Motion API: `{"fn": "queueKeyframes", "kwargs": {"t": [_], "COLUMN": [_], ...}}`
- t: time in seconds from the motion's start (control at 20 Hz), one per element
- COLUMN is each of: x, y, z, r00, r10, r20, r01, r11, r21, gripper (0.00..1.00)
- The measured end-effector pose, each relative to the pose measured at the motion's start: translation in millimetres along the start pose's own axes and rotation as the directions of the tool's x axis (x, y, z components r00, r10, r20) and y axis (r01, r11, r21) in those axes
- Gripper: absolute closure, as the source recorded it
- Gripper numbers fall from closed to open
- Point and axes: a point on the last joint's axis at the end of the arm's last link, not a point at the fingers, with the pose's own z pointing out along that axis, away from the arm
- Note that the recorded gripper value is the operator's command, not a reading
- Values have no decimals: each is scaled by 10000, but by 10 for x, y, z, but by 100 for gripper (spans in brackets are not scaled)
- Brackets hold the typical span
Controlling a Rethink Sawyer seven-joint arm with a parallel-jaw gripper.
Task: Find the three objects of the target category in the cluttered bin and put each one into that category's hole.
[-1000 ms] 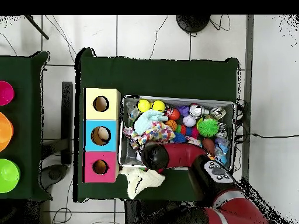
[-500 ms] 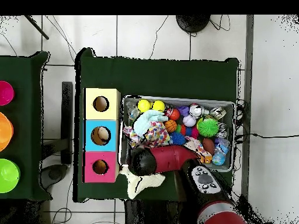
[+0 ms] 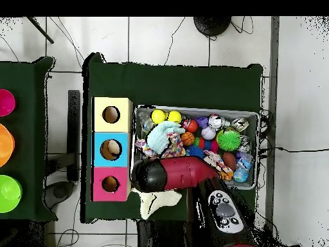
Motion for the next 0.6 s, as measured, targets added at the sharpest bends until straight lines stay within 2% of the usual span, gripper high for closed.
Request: {"fn": "queueKeyframes", "kwargs": {"t": [0.25,0.35,0.6], "x": [37,51,49], "y": [-178,-368,-660], "z": [-250,-363,-459], "r00": [9983,9960,9918], "r10": [300,615,1100], "r20": [-502,-653,-651], "r01": [-295,-604,-1085], "r11": [9995,9980,9938], "r21": [117,186,258], "gripper": [100,100,100]}}
